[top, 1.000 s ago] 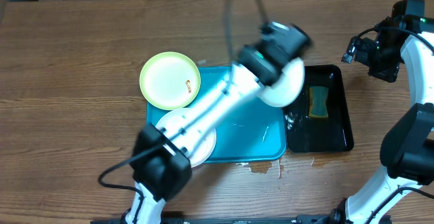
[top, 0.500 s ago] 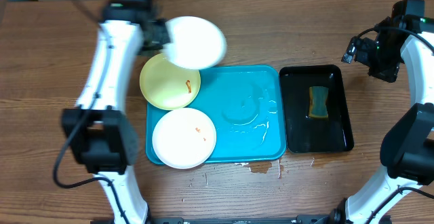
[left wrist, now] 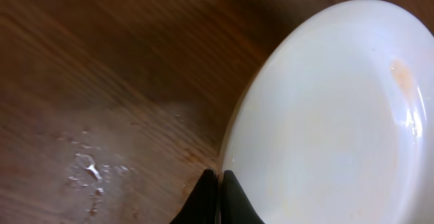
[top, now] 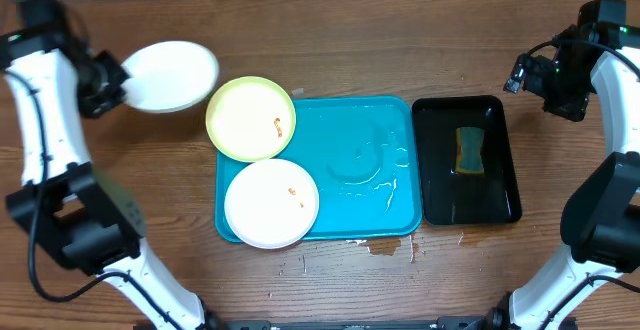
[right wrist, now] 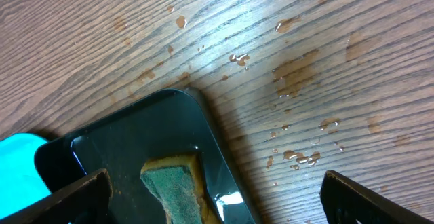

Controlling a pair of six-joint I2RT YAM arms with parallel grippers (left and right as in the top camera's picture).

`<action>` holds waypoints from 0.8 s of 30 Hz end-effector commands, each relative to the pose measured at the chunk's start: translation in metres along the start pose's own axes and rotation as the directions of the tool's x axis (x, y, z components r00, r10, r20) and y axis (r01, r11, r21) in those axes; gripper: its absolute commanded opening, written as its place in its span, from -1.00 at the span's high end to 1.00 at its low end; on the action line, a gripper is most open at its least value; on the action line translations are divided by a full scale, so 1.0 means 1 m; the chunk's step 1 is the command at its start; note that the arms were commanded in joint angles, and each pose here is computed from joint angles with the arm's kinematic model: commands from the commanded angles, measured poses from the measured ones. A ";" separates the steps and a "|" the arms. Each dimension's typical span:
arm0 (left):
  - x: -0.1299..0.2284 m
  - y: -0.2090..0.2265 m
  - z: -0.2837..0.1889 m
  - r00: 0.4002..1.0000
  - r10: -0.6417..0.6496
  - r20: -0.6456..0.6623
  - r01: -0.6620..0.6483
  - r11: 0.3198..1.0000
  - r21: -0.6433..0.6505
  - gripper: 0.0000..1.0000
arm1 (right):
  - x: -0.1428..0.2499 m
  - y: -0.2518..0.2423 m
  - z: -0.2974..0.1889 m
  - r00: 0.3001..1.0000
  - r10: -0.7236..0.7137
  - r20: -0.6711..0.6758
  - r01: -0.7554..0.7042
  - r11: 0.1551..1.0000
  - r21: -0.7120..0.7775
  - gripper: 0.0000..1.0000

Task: Clean dirty plates on tray and stack at the side
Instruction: 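Carry the white plate with the left gripper and set it down at left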

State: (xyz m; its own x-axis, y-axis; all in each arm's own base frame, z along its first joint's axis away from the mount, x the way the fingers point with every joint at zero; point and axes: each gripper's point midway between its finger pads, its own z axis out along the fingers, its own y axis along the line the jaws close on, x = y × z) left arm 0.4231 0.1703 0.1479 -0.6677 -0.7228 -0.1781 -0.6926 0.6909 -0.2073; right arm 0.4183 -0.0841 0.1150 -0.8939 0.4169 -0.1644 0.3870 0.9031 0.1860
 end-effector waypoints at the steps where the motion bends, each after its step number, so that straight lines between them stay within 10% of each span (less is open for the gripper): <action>1: -0.017 0.022 -0.022 0.996 -0.071 0.047 0.070 0.997 0.020 0.92 | -0.007 0.003 -0.014 0.999 -0.004 0.047 0.004 1.000 -0.005 -1.00; 24: 0.041 0.127 0.040 0.978 -0.181 -0.106 0.138 0.935 -0.328 0.92 | -0.007 0.003 -0.014 0.999 -0.004 0.047 0.004 1.000 -0.005 -1.00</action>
State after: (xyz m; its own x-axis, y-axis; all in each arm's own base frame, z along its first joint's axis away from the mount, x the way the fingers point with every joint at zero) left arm 0.3240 0.2331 0.0780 -0.5633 -0.8253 -0.0389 -0.8247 0.5587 0.0880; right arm 0.4183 -0.0841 0.1150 -0.8938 0.4173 -0.1644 0.3874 0.9030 0.1860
